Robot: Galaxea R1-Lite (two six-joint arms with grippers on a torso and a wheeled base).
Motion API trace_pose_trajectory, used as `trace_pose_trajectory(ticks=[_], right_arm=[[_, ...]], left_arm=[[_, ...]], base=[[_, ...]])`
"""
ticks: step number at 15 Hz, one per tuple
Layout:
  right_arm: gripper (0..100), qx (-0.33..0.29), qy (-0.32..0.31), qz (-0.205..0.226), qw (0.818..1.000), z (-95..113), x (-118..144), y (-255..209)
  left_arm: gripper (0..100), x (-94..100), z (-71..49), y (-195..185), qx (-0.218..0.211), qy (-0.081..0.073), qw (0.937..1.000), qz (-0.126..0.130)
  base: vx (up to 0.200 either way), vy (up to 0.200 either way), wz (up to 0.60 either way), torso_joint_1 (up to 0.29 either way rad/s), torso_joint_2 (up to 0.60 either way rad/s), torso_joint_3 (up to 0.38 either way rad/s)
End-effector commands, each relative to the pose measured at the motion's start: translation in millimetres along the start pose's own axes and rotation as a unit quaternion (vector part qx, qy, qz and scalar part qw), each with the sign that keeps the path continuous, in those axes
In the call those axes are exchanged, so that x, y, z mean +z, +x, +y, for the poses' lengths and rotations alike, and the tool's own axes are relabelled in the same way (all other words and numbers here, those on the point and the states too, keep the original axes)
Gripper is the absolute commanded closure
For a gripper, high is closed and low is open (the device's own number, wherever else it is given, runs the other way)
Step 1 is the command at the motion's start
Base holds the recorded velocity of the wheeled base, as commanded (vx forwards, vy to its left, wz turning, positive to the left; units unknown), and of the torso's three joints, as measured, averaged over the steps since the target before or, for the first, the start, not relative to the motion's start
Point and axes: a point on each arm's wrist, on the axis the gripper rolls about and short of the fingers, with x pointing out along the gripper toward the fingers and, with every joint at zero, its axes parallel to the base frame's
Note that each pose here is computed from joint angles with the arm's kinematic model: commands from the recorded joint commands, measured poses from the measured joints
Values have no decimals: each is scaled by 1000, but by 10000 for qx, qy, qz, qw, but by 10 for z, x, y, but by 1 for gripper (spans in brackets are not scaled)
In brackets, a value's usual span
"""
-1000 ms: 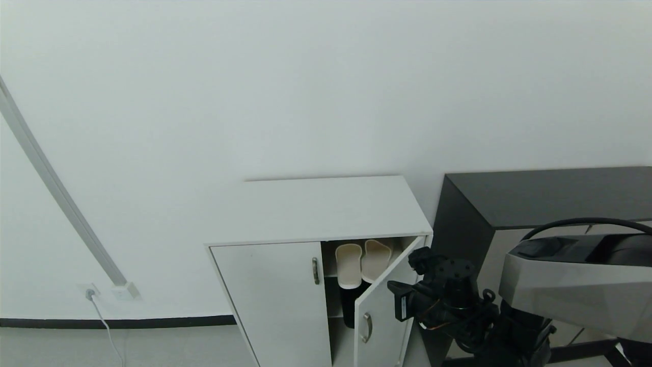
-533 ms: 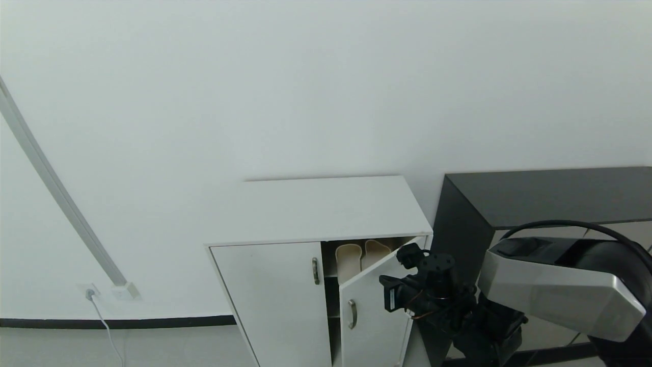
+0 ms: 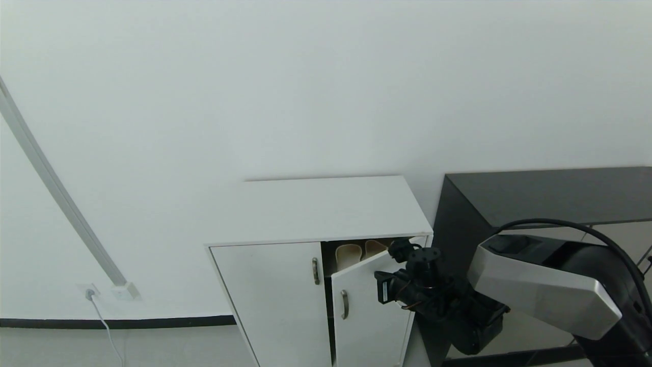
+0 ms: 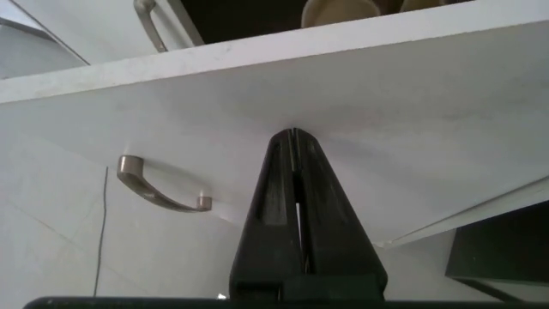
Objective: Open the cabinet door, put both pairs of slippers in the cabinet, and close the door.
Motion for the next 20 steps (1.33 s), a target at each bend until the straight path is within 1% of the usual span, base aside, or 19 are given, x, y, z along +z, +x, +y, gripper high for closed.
trace_pose_trajectory(ticks=[1, 5, 10, 15, 20], right_arm=[[100, -11, 3, -38, 10000, -3, 45, 52], [100, -148, 15, -121, 9998, -26, 102, 145], [100, -212, 31, -173, 9996, -93, 102, 279], [100, -257, 45, -167, 9995, -118, 177, 372], [100, -317, 66, -164, 9993, -175, 198, 429]], left_arm=[[100, 0, 0, 1, 2, -2, 10000, 7], [100, 0, 0, 1, 2, 5, 10000, 7], [100, 0, 0, 1, 2, -2, 10000, 7], [100, 0, 0, 1, 2, -2, 10000, 7], [100, 0, 0, 1, 2, 5, 10000, 7]], base=[[0, 0, 0, 0, 0, 0], [0, 0, 0, 0, 0, 0], [0, 0, 0, 0, 0, 0], [0, 0, 0, 0, 0, 0], [0, 0, 0, 0, 0, 0]])
